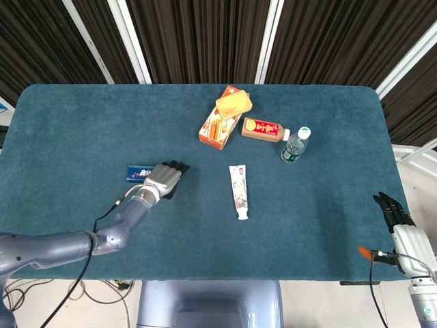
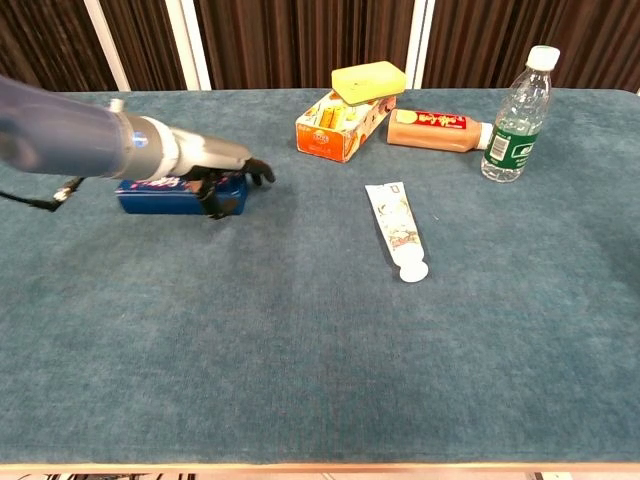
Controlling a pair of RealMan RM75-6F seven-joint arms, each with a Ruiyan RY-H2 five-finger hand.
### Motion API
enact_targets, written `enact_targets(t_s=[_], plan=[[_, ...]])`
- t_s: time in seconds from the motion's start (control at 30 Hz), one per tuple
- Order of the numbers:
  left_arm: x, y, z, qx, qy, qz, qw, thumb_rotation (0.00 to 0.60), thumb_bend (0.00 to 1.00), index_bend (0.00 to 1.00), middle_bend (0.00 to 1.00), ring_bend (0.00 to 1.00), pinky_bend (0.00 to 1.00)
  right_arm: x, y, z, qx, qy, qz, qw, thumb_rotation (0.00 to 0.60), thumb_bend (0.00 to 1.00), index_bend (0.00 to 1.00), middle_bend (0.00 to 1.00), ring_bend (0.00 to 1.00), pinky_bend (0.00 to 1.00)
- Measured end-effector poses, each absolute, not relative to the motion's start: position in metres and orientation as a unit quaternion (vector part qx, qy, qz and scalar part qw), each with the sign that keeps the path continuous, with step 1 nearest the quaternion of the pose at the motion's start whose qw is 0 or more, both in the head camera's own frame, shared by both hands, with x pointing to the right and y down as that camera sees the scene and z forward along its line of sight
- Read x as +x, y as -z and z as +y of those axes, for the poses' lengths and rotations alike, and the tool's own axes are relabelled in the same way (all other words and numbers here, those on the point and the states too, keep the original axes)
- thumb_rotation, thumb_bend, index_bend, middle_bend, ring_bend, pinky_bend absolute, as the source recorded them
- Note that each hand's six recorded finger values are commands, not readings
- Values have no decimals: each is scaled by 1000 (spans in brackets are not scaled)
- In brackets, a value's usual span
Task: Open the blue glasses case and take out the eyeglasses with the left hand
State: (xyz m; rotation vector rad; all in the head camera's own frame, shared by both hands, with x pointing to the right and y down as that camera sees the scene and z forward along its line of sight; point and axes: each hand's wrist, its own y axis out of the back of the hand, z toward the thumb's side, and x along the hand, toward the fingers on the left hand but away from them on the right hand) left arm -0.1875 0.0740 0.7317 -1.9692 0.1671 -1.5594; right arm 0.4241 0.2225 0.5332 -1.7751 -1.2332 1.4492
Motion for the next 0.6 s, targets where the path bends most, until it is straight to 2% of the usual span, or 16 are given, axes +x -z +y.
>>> enact_targets(t_s=[0.4,0.6], plan=[[-276,-700,119,-732,626,72,259,600,634,33,57,0,155,423,-533,223,-655,-538,-456,272,600,100,0,0,0,186],[-304,-693,127,-722,636,93,255,600,333,8,20,0,124,422,-532,223,-655,-536,-456,274,600,100,0,0,0,186]])
